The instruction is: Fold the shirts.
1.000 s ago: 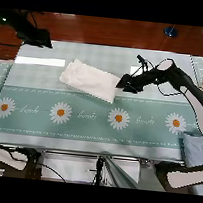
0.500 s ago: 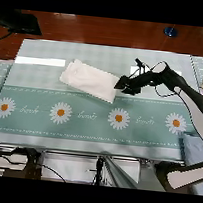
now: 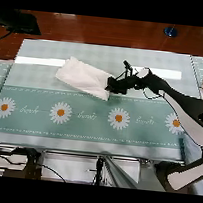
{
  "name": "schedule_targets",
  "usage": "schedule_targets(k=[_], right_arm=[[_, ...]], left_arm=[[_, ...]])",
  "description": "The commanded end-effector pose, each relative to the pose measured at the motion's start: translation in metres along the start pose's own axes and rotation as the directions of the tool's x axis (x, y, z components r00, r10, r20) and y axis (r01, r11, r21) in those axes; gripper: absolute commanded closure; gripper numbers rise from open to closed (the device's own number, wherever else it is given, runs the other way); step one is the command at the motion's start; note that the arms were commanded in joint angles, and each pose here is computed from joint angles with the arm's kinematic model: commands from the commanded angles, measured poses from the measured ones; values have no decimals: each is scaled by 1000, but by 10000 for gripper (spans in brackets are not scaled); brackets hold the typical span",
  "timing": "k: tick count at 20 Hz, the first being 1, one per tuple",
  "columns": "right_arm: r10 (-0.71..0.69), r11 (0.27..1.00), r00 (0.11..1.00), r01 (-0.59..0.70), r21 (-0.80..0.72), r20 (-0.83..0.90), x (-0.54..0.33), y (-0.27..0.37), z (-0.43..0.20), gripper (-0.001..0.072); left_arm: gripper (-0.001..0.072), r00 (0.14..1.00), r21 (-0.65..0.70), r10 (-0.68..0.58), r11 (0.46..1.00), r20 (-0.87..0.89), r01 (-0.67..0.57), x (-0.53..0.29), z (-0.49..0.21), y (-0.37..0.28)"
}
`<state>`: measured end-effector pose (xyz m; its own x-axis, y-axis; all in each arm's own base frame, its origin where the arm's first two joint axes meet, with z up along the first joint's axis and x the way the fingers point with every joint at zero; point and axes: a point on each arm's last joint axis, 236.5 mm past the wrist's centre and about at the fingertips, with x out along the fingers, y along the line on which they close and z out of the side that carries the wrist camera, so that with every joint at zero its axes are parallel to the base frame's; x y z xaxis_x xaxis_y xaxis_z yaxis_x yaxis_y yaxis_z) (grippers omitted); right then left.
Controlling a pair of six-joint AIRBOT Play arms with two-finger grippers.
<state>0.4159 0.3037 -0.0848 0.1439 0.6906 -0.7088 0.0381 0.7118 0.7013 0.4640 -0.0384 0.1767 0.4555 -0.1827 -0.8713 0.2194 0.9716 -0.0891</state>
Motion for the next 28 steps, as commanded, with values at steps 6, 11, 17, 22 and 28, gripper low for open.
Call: schedule_targets(k=[6, 11, 17, 22, 28], right_arm=[[11, 986, 968, 31, -163, 250, -166, 65, 52, 689], [-172, 962, 918, 234, -139, 357, -321, 50, 36, 689], [-300, 950, 852, 309, 51, 429, -451, 16, -14, 689], [-414, 906, 820, 330, 264, 395, -505, -39, -62, 689], [-378, 898, 776, 175, 404, 504, -543, -49, -69, 689]], left_arm=[[210, 999, 8, -37, 999, -19, 38, 0, -4, -12], [264, 994, 59, -74, 995, -81, 79, 3, -16, -44], [264, 983, 110, -117, 985, -140, 133, 21, -26, -90], [263, 972, 131, -129, 979, -196, 157, 35, -41, -105], [263, 952, 112, -128, 980, -277, 165, 54, -65, -102]])
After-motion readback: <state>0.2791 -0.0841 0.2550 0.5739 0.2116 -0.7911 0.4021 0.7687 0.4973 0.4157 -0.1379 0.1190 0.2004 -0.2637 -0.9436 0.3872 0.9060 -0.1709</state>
